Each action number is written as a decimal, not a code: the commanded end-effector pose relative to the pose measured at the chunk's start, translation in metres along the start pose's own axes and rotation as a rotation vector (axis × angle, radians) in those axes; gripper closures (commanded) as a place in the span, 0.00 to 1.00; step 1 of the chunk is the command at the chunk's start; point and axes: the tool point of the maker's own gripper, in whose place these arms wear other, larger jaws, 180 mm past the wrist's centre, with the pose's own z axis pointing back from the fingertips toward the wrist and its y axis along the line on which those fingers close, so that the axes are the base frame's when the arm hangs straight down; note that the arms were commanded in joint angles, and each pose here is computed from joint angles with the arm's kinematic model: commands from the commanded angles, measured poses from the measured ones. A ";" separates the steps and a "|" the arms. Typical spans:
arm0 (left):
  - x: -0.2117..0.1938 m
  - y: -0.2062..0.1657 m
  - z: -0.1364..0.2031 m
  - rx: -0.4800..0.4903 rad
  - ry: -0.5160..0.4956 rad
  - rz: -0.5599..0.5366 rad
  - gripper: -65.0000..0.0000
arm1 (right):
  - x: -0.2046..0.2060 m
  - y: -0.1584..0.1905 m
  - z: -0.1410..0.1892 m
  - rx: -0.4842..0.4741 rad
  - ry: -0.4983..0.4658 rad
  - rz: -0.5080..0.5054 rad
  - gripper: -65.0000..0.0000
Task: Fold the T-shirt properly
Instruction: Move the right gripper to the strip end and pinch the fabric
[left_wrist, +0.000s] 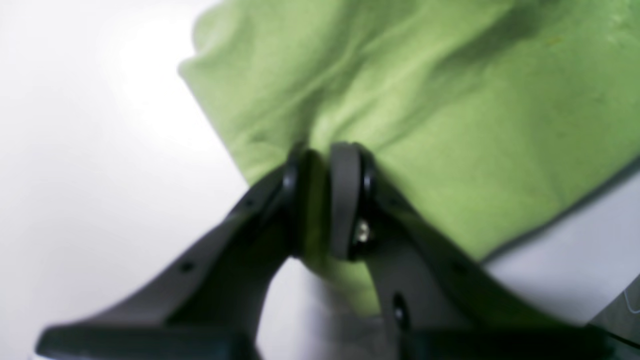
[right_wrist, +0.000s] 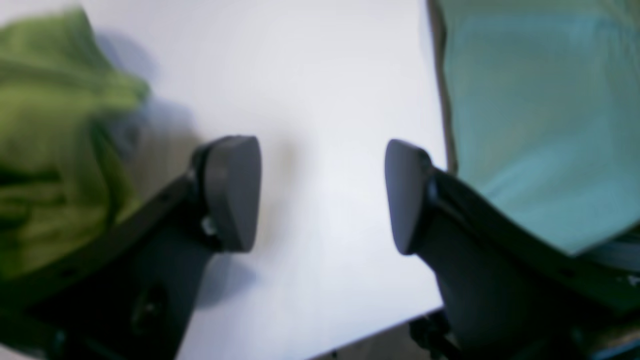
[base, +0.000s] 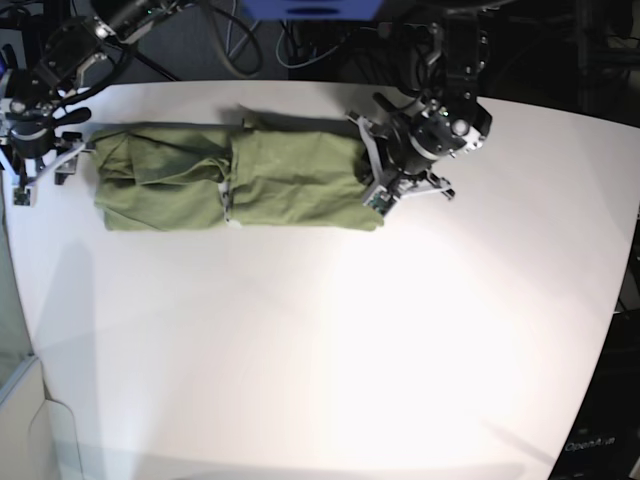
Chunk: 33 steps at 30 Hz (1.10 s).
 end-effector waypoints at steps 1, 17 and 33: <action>-0.045 -0.003 0.002 0.002 0.197 -0.034 0.88 | 0.022 -0.008 0.005 -0.025 -0.071 -0.007 0.40; -0.041 -0.002 0.002 0.003 0.191 -0.038 0.88 | 0.050 0.023 0.023 0.020 -0.120 0.074 0.41; -0.043 -0.001 0.002 0.006 0.196 -0.040 0.88 | 0.035 0.010 0.018 -0.003 0.216 0.047 0.31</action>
